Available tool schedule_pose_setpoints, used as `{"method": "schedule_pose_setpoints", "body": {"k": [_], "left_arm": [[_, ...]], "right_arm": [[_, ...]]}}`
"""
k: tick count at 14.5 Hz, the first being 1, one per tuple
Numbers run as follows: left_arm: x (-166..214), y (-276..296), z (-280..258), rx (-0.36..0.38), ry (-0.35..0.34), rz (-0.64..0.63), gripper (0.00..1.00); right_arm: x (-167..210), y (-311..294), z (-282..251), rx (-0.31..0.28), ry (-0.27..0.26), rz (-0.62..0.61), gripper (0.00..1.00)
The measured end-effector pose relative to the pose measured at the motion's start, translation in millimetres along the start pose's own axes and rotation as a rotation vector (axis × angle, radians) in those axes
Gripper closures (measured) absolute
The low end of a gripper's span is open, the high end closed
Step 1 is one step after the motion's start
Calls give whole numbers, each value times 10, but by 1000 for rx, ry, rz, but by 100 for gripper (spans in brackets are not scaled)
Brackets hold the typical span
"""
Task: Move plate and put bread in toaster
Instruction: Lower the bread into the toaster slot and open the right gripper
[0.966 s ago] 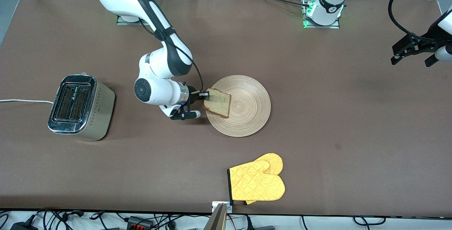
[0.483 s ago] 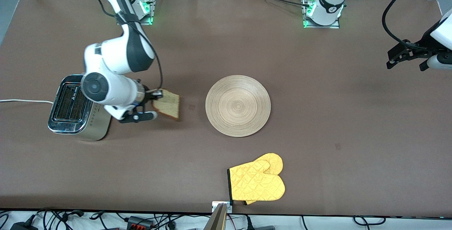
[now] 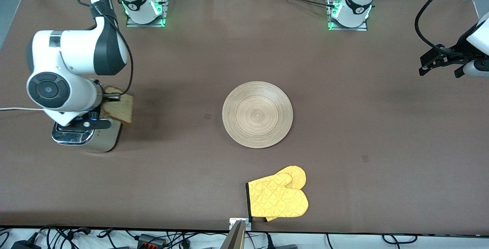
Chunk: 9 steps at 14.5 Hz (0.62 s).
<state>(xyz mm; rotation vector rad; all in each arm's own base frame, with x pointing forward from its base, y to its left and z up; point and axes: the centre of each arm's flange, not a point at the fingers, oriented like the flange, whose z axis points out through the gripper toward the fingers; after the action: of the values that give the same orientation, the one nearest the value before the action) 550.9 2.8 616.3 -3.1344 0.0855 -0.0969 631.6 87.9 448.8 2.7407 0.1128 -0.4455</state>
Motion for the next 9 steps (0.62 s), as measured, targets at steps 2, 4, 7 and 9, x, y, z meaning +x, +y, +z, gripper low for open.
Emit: {"method": "schedule_pose_setpoints", "body": {"k": [2, 4, 7, 9], "left_arm": [[0, 0, 0, 0, 0, 0, 0], [0, 0, -1, 0, 0, 0, 0], [1, 0, -1, 0, 1, 0, 0], [1, 4, -1, 0, 1, 1, 0]], "right_arm": [[-5, 285, 26, -53, -8, 4, 91], [16, 511, 40, -103, 5, 1, 91], [34, 608, 16, -156, 23, 5, 91], [27, 717, 42, -150, 17, 26, 91]]}}
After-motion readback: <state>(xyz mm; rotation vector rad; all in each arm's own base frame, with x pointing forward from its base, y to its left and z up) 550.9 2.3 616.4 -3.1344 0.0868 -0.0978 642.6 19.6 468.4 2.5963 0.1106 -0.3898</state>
